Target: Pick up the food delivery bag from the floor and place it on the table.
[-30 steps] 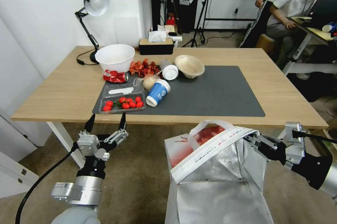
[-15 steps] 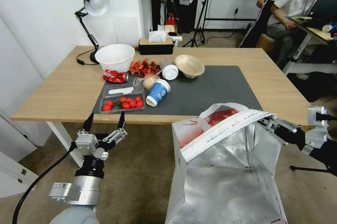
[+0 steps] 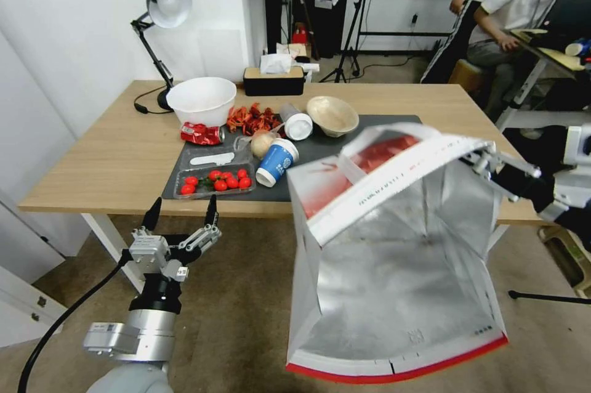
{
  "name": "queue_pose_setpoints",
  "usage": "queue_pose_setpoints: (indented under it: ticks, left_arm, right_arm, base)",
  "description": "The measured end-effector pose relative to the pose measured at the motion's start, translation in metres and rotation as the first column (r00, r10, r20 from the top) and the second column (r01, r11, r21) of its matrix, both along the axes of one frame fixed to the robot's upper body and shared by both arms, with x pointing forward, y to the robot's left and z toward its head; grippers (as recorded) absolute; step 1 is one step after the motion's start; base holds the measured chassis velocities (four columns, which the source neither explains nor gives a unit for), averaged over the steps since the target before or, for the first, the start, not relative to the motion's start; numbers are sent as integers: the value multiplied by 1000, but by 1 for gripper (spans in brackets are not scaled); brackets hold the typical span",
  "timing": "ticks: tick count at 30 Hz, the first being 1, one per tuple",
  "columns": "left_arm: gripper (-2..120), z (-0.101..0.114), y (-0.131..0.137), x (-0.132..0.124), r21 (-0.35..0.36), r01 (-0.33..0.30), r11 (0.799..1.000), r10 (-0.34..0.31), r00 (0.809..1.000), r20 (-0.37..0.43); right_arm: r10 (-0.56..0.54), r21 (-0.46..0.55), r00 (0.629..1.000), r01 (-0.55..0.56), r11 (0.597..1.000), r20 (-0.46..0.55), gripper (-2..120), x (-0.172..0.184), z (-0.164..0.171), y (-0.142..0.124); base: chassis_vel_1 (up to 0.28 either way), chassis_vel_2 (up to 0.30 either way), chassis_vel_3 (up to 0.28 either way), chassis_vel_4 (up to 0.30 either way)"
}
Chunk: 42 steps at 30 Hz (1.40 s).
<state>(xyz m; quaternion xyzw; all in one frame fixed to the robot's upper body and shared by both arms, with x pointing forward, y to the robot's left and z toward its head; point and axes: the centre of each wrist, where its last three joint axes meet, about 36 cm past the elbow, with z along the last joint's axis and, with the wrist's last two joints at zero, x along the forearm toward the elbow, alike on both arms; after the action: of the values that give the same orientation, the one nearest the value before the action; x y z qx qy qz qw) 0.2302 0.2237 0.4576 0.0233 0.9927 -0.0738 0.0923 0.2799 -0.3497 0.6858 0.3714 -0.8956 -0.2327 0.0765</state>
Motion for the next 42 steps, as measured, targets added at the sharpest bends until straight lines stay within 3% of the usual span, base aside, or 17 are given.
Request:
queue_pose_setpoints:
  ticks: [4, 15, 24, 42]
  left_arm:
    - [100, -1, -1, -1, 2, -6, 1000, 6, 1000, -3]
    - [100, -6, -3, 1, 12, 6, 1000, -6, 1000, -14]
    - [100, -9, -2, 1, 15, 6, 1000, -6, 1000, -20]
    - [100, -11, -3, 1, 20, 10, 1000, -9, 1000, -22]
  right_arm:
    - [4, 8, 1000, -4, 1000, 24, 0, 11, 2, 2]
    - [-218, 77, 975, 220, 972, -36, 0, 32, -16, -10]
    - [-359, 152, 919, 383, 911, -162, 0, 44, -16, -8]
    - [-464, 186, 826, 535, 824, -320, 0, 66, -8, -31]
  base:
    - [0, 0, 0, 0]
    - [0, 0, 0, 0]
    - [0, 0, 0, 0]
    - [0, 0, 0, 0]
